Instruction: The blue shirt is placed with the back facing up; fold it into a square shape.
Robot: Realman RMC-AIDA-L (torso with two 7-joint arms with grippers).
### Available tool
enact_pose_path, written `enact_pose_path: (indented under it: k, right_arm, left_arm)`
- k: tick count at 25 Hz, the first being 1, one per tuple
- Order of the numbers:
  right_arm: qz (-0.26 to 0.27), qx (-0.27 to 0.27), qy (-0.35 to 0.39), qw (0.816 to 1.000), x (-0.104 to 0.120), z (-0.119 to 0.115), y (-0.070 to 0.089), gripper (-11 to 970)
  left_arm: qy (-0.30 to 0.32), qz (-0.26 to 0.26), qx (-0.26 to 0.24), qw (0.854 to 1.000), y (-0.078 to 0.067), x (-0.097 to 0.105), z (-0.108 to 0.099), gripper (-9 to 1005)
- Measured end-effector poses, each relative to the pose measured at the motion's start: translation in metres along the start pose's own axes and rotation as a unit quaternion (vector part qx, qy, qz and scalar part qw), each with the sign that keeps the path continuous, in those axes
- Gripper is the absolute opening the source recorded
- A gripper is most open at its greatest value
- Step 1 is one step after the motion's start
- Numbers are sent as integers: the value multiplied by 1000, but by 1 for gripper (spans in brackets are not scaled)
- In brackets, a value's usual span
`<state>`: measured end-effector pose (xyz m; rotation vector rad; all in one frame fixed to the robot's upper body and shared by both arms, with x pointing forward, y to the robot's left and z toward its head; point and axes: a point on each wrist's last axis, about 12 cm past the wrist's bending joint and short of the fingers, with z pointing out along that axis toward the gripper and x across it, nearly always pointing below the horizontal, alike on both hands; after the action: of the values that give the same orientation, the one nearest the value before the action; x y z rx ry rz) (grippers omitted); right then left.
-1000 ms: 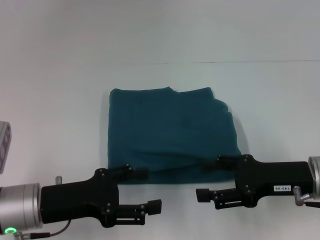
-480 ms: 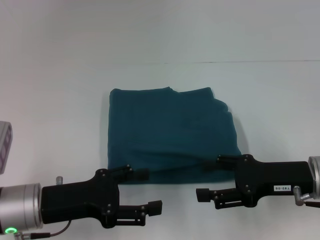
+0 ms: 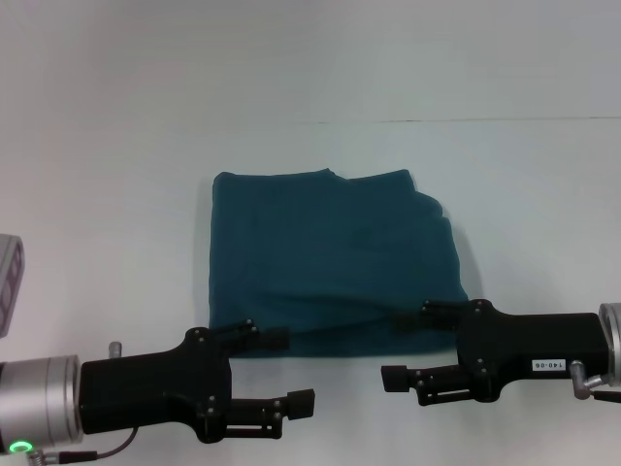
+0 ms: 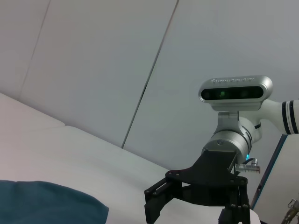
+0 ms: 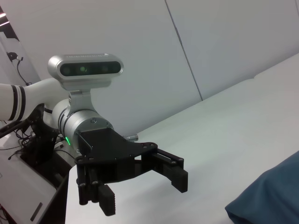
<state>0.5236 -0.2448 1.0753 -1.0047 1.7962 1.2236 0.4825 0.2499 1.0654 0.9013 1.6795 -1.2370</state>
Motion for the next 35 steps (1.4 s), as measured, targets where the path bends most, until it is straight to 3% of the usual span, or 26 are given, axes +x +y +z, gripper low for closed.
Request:
enact_pose_path:
  k: [35]
  right_arm:
    - [28, 17, 9, 999, -1, -14, -5, 915]
  left_arm:
    - [5, 6, -3, 1000, 10, -13, 5, 905]
